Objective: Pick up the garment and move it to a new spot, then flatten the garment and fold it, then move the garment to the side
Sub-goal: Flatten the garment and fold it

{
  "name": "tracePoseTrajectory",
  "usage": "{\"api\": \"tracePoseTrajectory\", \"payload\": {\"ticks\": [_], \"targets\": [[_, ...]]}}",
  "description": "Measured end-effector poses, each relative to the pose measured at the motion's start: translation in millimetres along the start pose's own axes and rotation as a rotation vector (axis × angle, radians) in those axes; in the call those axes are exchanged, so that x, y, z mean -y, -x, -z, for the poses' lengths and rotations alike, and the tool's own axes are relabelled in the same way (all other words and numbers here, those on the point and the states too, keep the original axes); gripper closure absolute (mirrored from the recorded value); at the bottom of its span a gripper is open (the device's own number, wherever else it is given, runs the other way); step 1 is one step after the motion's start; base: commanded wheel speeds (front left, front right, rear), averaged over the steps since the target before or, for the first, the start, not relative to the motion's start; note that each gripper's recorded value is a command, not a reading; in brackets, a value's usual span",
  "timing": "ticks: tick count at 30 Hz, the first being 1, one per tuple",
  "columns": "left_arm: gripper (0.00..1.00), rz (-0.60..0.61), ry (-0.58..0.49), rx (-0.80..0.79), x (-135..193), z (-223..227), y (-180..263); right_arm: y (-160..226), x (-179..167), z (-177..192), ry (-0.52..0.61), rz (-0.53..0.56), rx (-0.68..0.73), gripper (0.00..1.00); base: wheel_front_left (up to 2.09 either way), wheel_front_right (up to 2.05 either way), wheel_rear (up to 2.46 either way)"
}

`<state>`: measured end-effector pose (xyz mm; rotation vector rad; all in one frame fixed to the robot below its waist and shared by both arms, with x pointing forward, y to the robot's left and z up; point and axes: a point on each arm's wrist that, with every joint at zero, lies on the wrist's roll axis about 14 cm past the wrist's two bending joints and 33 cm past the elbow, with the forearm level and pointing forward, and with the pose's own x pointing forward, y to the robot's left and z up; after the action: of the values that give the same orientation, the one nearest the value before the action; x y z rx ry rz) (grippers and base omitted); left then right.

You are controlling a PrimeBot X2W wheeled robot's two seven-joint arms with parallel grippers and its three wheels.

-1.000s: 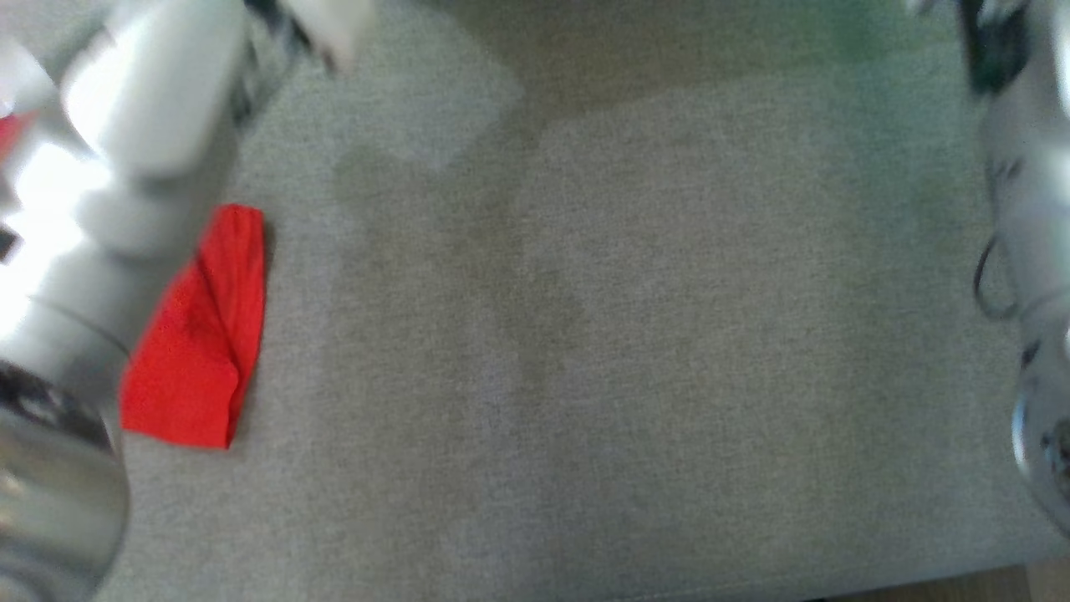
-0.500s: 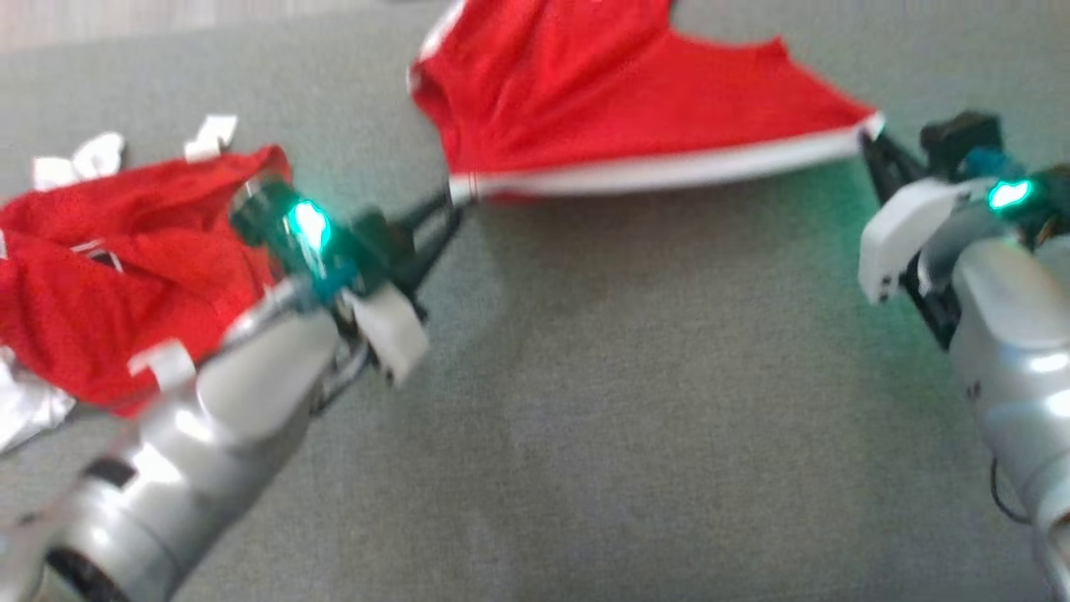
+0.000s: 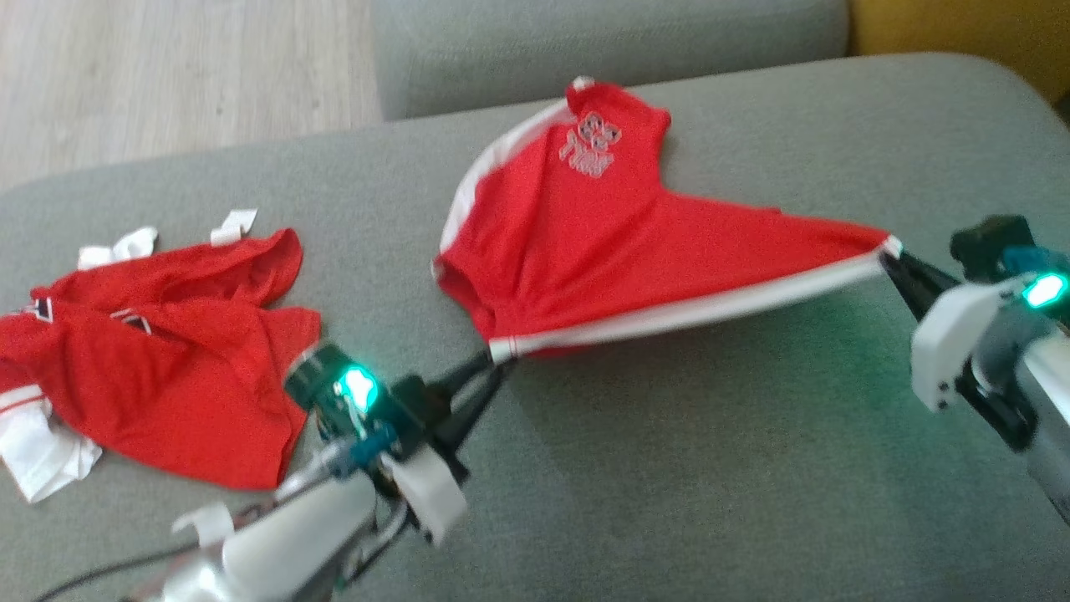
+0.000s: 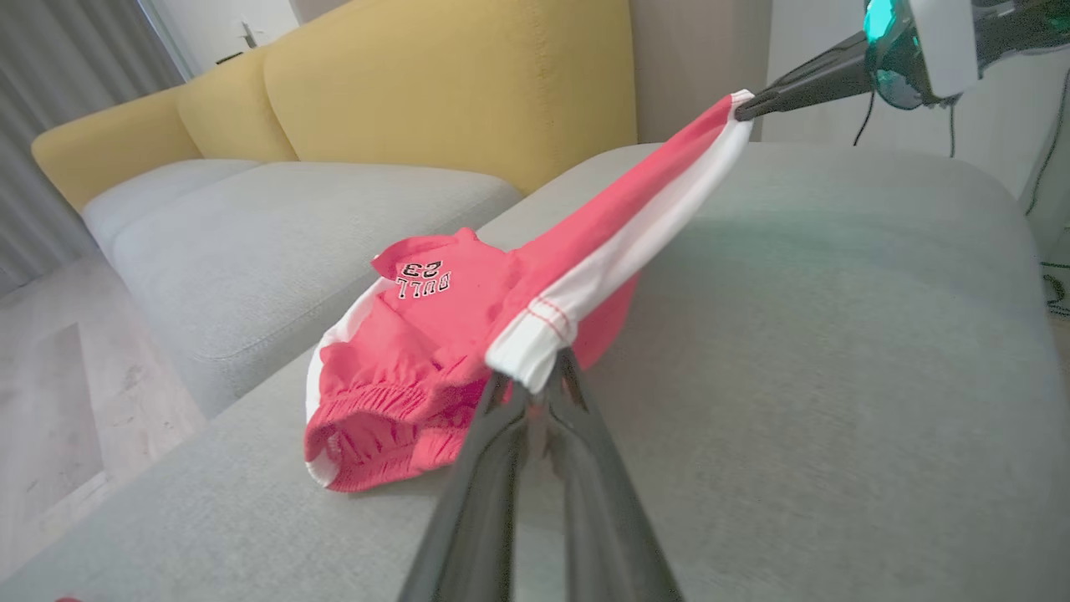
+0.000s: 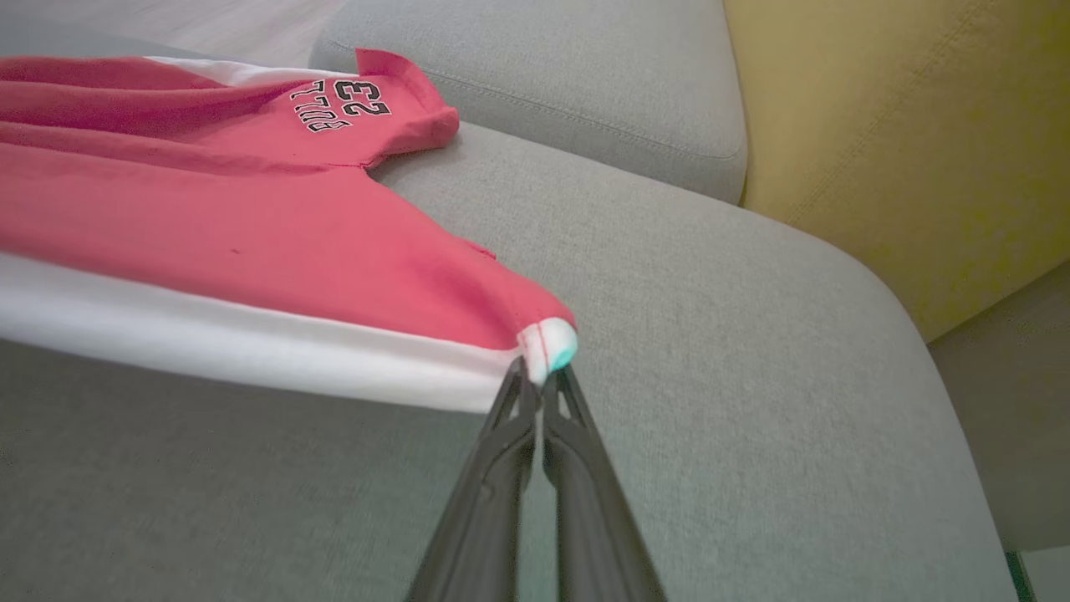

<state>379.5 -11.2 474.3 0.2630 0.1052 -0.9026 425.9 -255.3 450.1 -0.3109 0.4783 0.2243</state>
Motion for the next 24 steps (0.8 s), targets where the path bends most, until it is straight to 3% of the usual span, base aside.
{"api": "tracePoseTrajectory", "payload": {"ticks": [12, 19, 24], "targets": [[1.0, 0.069, 0.055, 0.022, 61.5, -23.1, 26.7, 64.2, 16.6, 34.6, -0.078, 0.053, -0.018, 1.0, 0.0, 0.0, 0.0], [1.0, 0.015, 0.073, -0.005, 43.3, -16.9, 27.2, 49.7, 14.1, -9.6, -0.04, 0.069, 0.084, 1.0, 0.0, 0.0, 0.0], [1.0, -0.062, 0.072, 0.006, 5.2, -21.4, 15.8, 17.0, 4.9, -42.5, 0.008, 0.047, 0.128, 1.0, 0.0, 0.0, 0.0]]}}
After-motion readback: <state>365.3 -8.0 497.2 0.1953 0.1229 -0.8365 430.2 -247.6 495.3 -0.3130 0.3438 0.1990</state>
